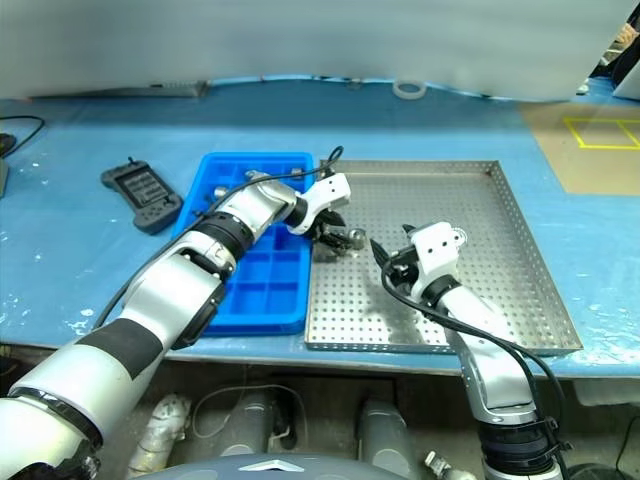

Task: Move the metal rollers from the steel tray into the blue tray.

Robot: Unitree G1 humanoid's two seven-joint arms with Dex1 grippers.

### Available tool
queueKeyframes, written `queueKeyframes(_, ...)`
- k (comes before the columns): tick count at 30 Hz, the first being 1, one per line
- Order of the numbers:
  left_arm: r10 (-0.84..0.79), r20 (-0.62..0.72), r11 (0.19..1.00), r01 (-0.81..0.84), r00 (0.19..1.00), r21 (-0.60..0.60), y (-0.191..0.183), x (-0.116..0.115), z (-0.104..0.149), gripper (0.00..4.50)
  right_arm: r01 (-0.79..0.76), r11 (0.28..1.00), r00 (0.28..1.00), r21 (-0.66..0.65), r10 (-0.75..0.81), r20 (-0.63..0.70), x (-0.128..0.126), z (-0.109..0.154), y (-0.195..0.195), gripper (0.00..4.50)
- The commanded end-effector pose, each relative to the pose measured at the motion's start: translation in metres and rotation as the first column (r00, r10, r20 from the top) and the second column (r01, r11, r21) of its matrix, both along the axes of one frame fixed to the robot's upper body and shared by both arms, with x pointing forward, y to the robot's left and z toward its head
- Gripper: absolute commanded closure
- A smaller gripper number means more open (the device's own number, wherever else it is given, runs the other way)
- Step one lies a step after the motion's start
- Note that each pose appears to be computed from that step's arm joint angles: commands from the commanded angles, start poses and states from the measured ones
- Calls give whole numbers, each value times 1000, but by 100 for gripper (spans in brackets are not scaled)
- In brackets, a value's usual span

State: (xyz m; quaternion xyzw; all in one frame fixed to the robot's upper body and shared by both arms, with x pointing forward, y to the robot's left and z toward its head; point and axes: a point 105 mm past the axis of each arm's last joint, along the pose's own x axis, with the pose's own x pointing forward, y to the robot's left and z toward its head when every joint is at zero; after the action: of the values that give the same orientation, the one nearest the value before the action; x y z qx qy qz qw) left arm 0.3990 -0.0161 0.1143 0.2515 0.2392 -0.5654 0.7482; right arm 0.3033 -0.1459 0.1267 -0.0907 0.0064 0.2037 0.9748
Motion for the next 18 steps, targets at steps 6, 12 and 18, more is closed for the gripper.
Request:
queueKeyframes(6, 97, -101, 994, -90, 990, 65, -10, -10, -29, 136, -5, 1000, 999, -12, 6, 52, 0, 6, 6, 102)
queueKeyframes(12, 59, -88, 994, -51, 994, 96, -16, -14, -33, 136, -5, 1000, 999, -12, 6, 52, 1, 5, 8, 102)
queueKeyframes(18, 73, -67, 989, -63, 995, 137, -6, -11, -39, 136, 12, 1000, 998, -9, -12, 56, 1, 5, 5, 102)
